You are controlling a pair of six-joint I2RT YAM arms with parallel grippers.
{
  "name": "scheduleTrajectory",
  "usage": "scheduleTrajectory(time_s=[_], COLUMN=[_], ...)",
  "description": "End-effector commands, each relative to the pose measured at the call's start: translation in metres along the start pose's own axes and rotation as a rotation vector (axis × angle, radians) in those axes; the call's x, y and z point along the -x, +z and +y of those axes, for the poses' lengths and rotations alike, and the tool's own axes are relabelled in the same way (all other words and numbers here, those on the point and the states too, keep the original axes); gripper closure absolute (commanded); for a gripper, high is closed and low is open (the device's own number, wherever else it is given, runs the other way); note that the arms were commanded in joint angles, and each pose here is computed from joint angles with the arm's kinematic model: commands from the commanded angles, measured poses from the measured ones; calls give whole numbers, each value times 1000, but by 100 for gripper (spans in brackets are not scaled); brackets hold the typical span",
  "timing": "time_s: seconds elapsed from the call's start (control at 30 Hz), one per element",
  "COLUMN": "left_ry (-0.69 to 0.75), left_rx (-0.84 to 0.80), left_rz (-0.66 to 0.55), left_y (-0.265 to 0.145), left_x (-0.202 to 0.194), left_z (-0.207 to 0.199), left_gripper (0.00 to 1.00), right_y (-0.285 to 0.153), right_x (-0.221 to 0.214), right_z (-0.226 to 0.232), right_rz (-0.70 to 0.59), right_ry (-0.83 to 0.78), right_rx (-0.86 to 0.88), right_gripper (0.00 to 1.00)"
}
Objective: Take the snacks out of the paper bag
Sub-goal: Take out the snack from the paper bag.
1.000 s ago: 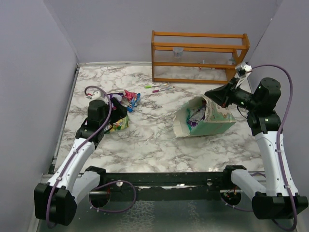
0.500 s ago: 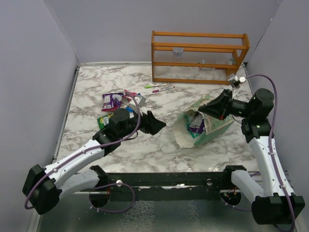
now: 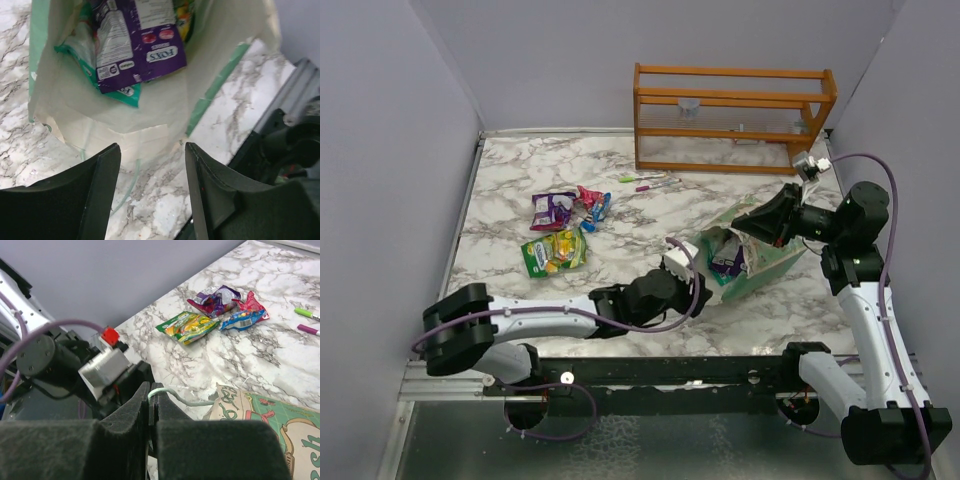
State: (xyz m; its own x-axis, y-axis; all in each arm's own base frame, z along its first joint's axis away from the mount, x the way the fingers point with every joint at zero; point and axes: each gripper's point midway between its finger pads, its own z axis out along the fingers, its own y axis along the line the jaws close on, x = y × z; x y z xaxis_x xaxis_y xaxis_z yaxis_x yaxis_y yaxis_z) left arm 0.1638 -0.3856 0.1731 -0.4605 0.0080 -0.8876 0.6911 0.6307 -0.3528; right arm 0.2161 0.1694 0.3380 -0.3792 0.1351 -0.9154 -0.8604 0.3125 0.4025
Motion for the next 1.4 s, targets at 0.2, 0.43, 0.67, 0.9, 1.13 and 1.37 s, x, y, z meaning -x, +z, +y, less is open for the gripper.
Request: scheduleTrajectory(time_s=[0.2, 0.43, 0.67, 0.9, 1.13, 1.37], left_ry=[44, 51, 40, -8, -76, -148], left_rx=[287, 364, 375, 426, 440, 289], left_rz=[-80, -91, -155, -155, -152, -185], left_y=[71, 103, 117, 131, 146, 163], left_x=[0, -12, -16, -21, -28, -23], left_z=[29, 49, 63, 79, 100, 88], left_gripper=[58, 61, 63, 49, 54, 71], right_y=[-2, -3, -3, -2, -2, -3], right_x=[13, 13, 13, 15, 17, 16], right_z=[-1, 0, 2, 3, 4, 3], right_rz=[-19, -23, -22, -22, -20, -20], right_ry=[-65, -72, -73, -76, -73, -70], right_rx=[-66, -67, -67, -61, -57, -63], right_gripper=[98, 98, 98, 98, 98, 98])
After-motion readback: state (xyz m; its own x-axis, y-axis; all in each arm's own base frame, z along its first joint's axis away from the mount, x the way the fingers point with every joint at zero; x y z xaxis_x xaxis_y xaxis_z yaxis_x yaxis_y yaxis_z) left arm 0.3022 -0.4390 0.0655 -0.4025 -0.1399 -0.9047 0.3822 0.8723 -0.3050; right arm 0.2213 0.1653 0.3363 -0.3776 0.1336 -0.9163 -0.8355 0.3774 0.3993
